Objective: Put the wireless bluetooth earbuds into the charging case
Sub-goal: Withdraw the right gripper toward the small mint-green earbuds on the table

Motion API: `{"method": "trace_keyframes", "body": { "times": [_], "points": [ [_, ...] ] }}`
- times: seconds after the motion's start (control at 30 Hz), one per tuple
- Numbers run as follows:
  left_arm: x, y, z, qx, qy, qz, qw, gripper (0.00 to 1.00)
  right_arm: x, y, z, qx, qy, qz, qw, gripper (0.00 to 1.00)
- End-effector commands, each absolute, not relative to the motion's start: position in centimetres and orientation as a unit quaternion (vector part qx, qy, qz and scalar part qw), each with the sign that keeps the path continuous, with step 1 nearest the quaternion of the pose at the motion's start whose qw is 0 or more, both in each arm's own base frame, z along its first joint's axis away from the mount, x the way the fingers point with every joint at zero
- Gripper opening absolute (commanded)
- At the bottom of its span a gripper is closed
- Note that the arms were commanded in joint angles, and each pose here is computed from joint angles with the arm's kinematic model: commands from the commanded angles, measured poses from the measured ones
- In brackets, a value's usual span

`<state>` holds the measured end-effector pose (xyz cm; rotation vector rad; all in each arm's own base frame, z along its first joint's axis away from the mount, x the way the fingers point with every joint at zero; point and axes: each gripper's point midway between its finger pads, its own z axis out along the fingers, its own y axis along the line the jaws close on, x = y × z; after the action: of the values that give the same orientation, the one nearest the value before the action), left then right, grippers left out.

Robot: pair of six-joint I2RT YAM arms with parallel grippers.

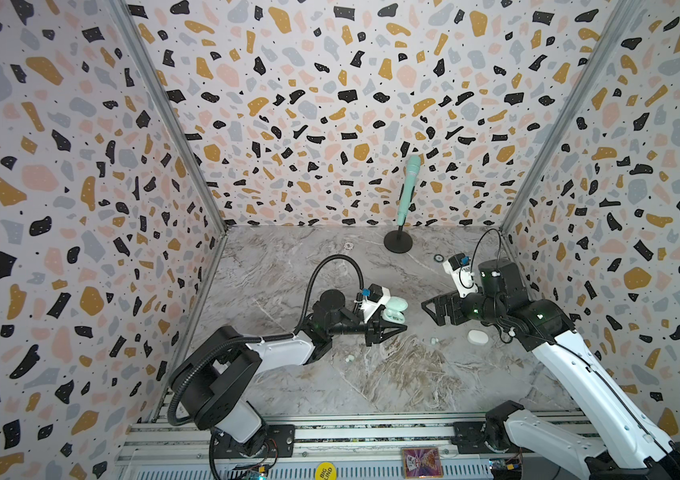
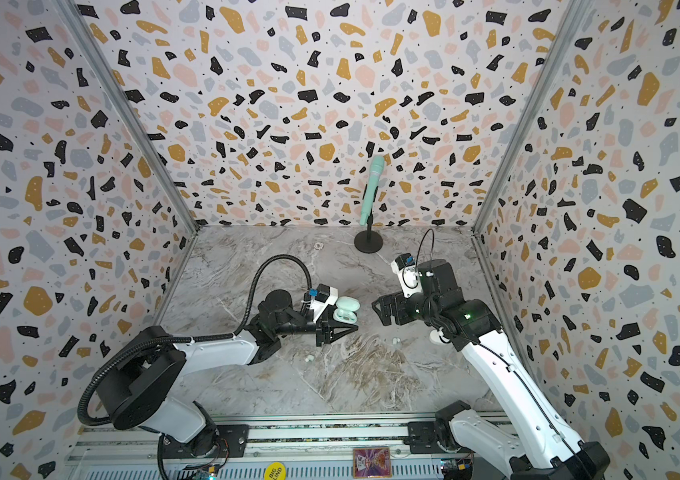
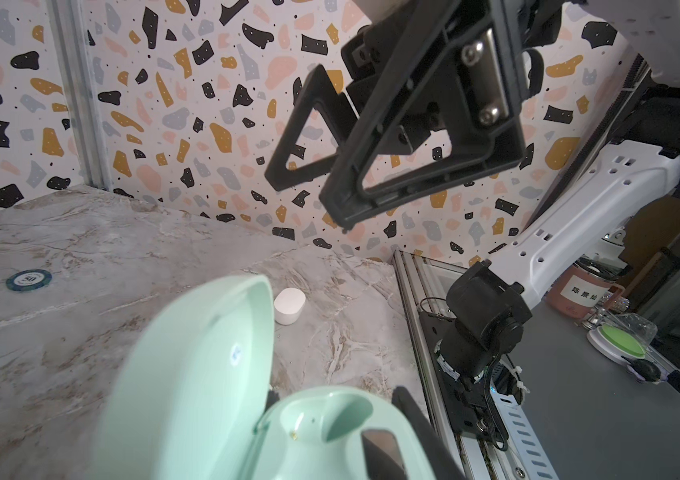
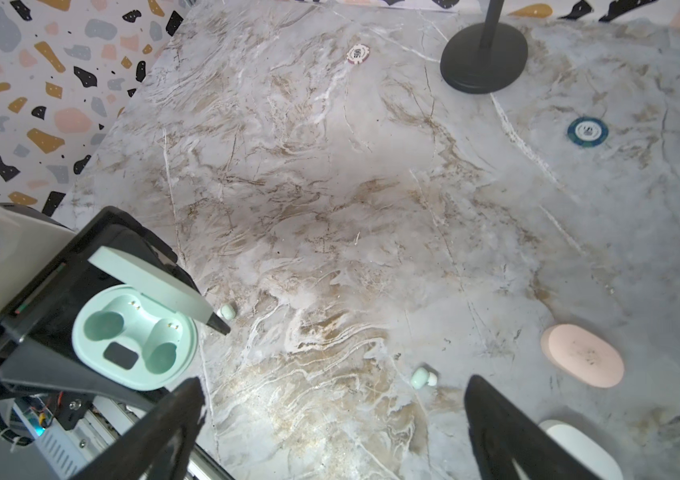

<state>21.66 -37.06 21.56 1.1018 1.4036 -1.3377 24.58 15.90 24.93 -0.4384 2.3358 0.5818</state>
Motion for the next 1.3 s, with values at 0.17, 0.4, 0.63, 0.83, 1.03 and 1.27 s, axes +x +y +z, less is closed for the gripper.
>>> {"method": "trace_keyframes", "body": {
  "times": [0.17, 0.4, 0.63, 0.83, 1.03, 1.27],
  "points": [
    [22.3, -36.6, 23.1, 0.430, 0.542, -0.543, 0.476, 0.33, 23.5, 13.1, 13.3, -0.004, 0.958, 0.208, 0.199, 0.97],
    [22.4, -36.0, 23.1, 0.424, 0.545, -0.536, 0.485, 0.33, 23.5, 13.6, 7.4, 0.031, 0.964, 0.219, 0.147, 0.90],
    [22.4, -35.8, 23.1, 0.422, 0.547, -0.534, 0.487, 0.33, 24.0, 14.0, 5.0, 0.043, 0.966, 0.220, 0.126, 0.85],
    [22.4, -35.7, 23.1, 0.421, 0.547, -0.534, 0.488, 0.33, 24.8, 14.6, 4.5, 0.044, 0.965, 0.228, 0.124, 0.84],
    [22.5, -35.6, 23.0, 0.419, 0.550, -0.534, 0.487, 0.33, 25.6, 15.7, 4.3, 0.038, 0.962, 0.243, 0.120, 0.82],
    [22.5, -35.5, 22.8, 0.418, 0.553, -0.532, 0.486, 0.33, 26.9, 17.7, 6.1, 0.021, 0.952, 0.271, 0.142, 0.82]
  ]
}}
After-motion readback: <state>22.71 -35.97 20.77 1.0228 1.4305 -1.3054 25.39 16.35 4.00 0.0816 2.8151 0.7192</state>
